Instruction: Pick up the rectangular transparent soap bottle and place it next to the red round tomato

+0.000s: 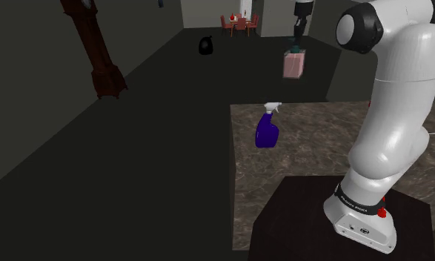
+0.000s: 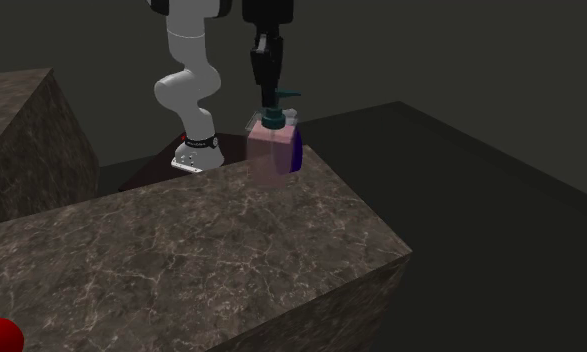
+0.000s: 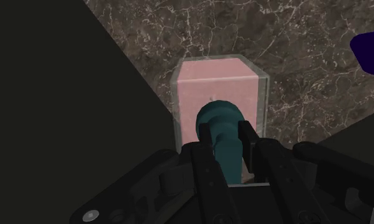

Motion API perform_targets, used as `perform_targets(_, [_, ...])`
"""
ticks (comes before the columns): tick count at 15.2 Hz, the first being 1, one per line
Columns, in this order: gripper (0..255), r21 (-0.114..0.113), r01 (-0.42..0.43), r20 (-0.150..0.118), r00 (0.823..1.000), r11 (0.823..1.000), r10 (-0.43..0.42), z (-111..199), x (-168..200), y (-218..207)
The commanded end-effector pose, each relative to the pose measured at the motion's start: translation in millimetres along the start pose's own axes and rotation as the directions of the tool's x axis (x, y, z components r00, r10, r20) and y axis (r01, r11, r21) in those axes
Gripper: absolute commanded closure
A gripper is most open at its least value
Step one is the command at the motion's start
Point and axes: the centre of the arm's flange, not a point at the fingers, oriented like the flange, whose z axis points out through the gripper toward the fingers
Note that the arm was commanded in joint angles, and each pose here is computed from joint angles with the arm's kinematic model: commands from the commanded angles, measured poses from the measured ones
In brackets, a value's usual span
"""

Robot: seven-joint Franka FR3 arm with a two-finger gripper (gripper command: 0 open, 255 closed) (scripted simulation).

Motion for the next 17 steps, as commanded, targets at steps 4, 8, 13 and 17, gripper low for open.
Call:
perform_targets(4, [255,0.0,0.001,0.0,1.0,1.0,-0.001,5,-57,30])
perform_targets(8, [255,0.0,0.001,0.0,1.0,1.0,-0.001,7,-103,56])
perform_targets(13, [255,0.0,0.001,0.0,1.0,1.0,-0.001,10,-161,88])
perform_targets(17, [255,0.0,0.001,0.0,1.0,1.0,-0.001,12,-207,114])
